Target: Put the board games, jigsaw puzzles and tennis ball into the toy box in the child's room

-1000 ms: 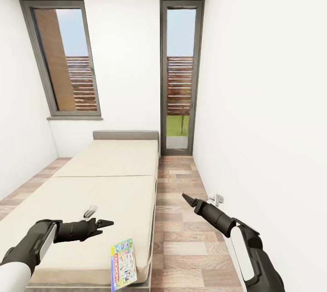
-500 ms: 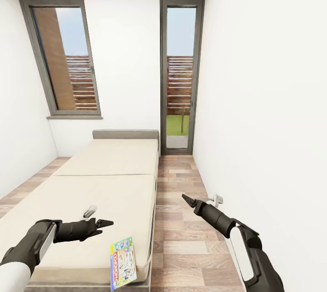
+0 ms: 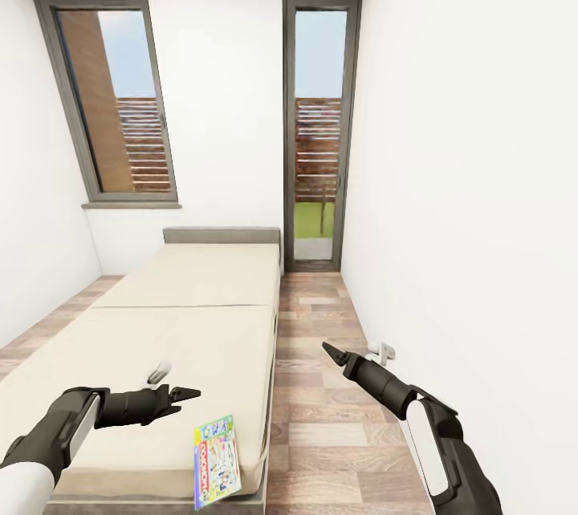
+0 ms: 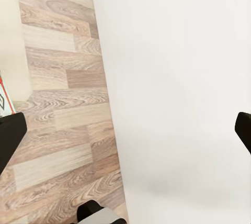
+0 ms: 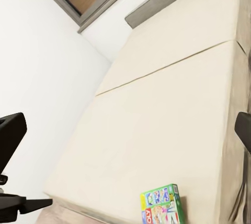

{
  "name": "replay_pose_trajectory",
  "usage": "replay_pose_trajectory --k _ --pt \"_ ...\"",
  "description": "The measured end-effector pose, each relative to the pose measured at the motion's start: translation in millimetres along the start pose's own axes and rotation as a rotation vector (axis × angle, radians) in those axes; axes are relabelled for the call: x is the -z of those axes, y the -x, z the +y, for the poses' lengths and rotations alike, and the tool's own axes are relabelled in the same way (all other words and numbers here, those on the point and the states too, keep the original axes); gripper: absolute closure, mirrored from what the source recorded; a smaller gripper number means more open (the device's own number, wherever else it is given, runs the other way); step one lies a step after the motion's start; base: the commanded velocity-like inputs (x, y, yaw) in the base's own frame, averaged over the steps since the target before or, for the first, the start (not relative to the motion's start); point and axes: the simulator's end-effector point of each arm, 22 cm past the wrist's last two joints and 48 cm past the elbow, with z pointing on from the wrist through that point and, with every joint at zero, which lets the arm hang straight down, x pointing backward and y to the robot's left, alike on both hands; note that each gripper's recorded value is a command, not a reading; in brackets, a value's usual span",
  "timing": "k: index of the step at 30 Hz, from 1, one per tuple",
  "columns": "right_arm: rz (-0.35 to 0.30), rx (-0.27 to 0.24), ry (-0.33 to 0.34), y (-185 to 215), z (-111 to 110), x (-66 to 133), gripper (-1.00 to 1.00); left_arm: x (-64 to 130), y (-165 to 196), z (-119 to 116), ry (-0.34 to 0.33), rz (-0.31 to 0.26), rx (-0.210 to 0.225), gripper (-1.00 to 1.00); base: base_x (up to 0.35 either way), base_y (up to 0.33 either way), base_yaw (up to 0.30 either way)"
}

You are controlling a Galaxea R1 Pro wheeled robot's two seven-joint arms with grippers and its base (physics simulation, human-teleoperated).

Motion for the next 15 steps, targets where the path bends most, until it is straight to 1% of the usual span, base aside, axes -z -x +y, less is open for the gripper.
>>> replay_pose_trajectory --k 3,10,15 --pt "0.0 0.0 -0.015 -3.0 -6.1 -0.9 -1.0 -2.3 -1.5 3.2 0.0 0.0 0.0 -1.0 0.0 0.0 0.0" --pt "0.002 -0.003 -0.025 -11.1 -15.5 -2.5 -1.0 -7.5 -5.2 11.0 0.0 0.0 0.0 -1.0 0.0 0.0 0.0" --pt "0.014 -0.021 -0.034 -22.8 -26.4 -4.3 -1.0 -9.8 -7.5 17.8 0.002 -0.001 0.001 -1.0 0.0 0.0 0.0"
